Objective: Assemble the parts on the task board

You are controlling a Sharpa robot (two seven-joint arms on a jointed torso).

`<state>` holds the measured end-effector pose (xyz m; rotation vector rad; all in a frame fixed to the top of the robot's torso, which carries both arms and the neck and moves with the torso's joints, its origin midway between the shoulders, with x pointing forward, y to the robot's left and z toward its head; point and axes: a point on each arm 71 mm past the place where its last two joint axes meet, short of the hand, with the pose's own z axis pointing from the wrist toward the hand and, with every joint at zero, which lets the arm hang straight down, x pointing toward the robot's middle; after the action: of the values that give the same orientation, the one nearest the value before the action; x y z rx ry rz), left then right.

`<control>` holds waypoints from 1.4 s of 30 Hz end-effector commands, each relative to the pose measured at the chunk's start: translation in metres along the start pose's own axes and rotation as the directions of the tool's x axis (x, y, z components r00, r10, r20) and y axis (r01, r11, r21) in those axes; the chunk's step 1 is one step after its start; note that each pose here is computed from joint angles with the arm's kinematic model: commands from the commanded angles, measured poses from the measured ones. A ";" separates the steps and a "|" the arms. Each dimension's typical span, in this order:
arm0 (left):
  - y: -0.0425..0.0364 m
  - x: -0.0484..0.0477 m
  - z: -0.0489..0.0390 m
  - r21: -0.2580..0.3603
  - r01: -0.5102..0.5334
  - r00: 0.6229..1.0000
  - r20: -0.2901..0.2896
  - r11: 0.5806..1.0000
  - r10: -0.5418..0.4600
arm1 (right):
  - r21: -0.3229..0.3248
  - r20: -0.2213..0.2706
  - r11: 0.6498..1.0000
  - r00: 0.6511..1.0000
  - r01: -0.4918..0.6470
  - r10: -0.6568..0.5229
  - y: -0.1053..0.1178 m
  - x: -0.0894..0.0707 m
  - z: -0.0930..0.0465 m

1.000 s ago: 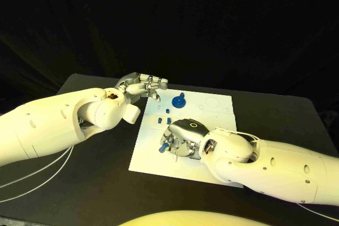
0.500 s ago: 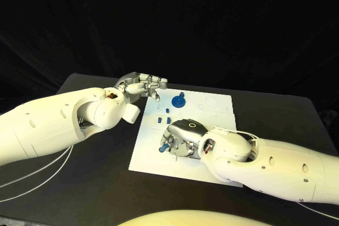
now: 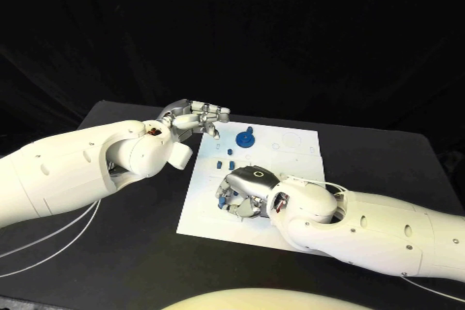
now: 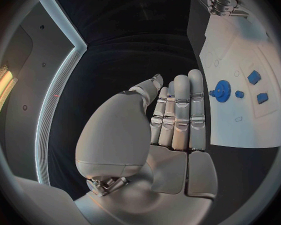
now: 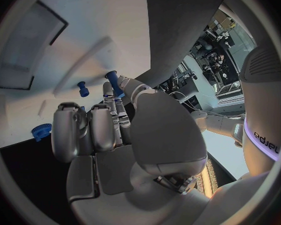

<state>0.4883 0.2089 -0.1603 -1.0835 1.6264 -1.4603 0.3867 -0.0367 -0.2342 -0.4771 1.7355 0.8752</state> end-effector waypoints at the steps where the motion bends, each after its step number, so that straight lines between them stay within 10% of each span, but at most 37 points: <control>1: -0.0009 0.0020 0.0002 0.004 0.002 1.000 -0.018 1.000 -0.002 | 0.012 0.012 1.000 1.000 0.007 -0.007 -0.002 -0.001 -0.001; 17: 0.0000 -0.0005 -0.0009 0.000 0.001 1.000 -0.014 1.000 -0.001 | 0.004 0.164 0.998 0.984 -0.068 0.067 -0.004 -0.025 -0.034; 32: 0.0027 -0.0038 -0.0055 -0.008 -0.002 1.000 -0.009 1.000 0.002 | 0.414 0.189 0.876 0.965 -0.247 0.183 -0.102 -0.052 -0.136; 42: 0.0055 -0.0033 -0.0066 -0.014 -0.002 1.000 -0.013 1.000 0.002 | 0.515 0.164 0.823 0.970 -0.238 0.178 -0.105 -0.028 -0.157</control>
<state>0.4839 0.2173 -0.1661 -1.0939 1.6420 -1.4364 0.3678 -0.2240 -0.2172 0.1058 1.8555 0.5725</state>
